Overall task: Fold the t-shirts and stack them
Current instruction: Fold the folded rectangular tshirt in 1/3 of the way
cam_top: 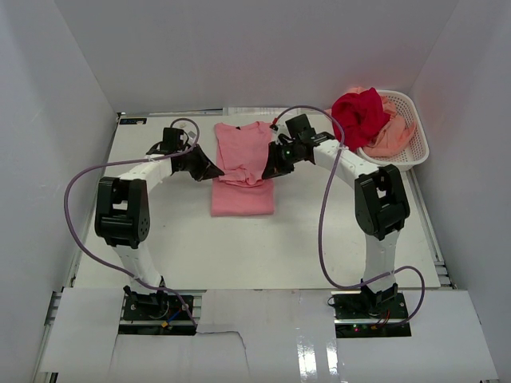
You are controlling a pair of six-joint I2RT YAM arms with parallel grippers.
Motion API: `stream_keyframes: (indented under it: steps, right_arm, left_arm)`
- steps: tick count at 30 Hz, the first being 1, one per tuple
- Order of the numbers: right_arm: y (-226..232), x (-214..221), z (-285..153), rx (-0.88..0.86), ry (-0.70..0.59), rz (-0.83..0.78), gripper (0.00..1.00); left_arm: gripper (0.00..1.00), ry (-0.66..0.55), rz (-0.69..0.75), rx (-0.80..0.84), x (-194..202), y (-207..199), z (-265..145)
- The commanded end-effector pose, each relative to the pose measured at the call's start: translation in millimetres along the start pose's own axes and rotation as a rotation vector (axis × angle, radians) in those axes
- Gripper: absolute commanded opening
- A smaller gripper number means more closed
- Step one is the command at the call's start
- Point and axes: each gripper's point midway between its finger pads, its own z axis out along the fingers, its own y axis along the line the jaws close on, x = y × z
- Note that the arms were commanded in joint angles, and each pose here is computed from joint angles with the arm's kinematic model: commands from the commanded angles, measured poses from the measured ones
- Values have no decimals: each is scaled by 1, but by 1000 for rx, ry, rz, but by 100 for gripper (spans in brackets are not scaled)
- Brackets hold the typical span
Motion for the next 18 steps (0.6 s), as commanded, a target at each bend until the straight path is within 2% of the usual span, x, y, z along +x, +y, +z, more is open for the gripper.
stream_keyframes:
  steps: [1, 7, 11, 18]
  right_arm:
    - [6, -13, -5, -25, -16, -28, 8]
    - [3, -18, -4, -21, -21, -28, 8]
    - [0, -21, -3, -22, -23, -28, 11]
    - [-1, -29, -1, -30, -33, -29, 8]
  left_arm:
    - [4, -23, 39, 46, -13, -14, -3]
    - [4, -26, 43, 42, -18, -13, 1]
    - [11, -34, 49, 41, -21, -13, 4]
    - [11, -38, 44, 47, -27, -15, 7]
